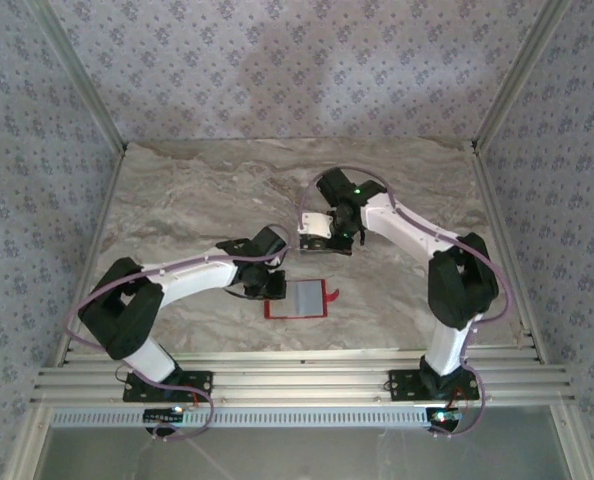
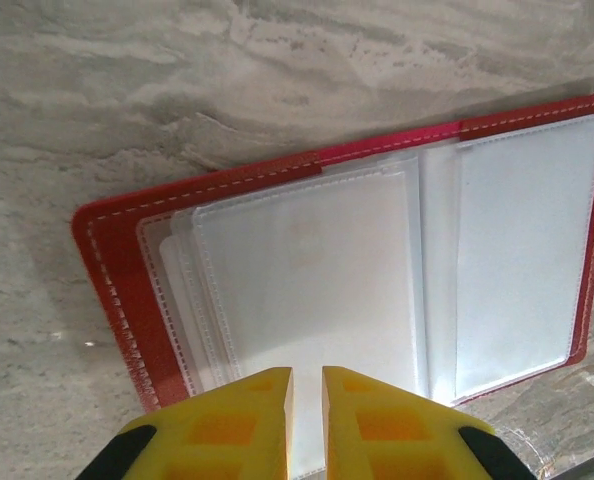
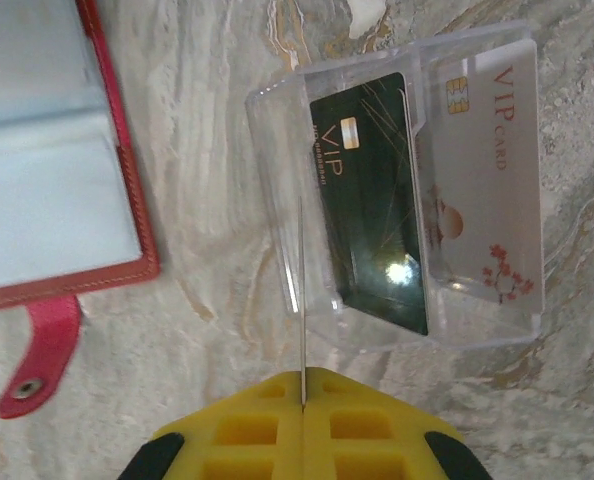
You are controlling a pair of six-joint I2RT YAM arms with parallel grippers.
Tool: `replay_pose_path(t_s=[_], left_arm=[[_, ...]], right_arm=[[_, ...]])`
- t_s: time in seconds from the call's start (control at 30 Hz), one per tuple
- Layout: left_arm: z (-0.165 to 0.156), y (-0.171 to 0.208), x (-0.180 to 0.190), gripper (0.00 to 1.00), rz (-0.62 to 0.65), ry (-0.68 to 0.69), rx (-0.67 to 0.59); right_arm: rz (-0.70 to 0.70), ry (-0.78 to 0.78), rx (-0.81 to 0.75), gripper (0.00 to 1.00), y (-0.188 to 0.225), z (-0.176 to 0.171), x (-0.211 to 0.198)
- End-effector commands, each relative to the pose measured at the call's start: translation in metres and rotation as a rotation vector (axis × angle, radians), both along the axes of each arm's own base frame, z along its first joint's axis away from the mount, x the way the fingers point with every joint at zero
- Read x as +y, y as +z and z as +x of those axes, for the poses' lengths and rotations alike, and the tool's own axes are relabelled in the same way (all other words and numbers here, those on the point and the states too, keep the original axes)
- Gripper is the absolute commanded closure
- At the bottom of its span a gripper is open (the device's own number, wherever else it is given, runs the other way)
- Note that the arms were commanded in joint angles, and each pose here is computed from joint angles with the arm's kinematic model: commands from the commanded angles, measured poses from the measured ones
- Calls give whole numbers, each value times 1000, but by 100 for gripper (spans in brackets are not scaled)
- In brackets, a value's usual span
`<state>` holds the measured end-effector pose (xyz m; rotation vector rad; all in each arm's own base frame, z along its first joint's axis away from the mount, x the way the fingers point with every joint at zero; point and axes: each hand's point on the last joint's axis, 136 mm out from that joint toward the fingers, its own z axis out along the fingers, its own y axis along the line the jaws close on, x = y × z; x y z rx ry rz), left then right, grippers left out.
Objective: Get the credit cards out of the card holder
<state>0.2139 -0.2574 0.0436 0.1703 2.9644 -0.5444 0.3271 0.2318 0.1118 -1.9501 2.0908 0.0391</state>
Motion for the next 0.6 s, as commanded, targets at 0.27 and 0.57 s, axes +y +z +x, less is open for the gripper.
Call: replay_pose_path(t_s=[0.27, 0.57], left_arm=[[-4, 0, 30, 83, 22, 62, 6], [-6, -2, 36, 83, 21, 72, 11]], right_arm=[[-127, 168, -7, 100, -2, 17, 9], [-125, 203, 20, 100, -11, 21, 22]])
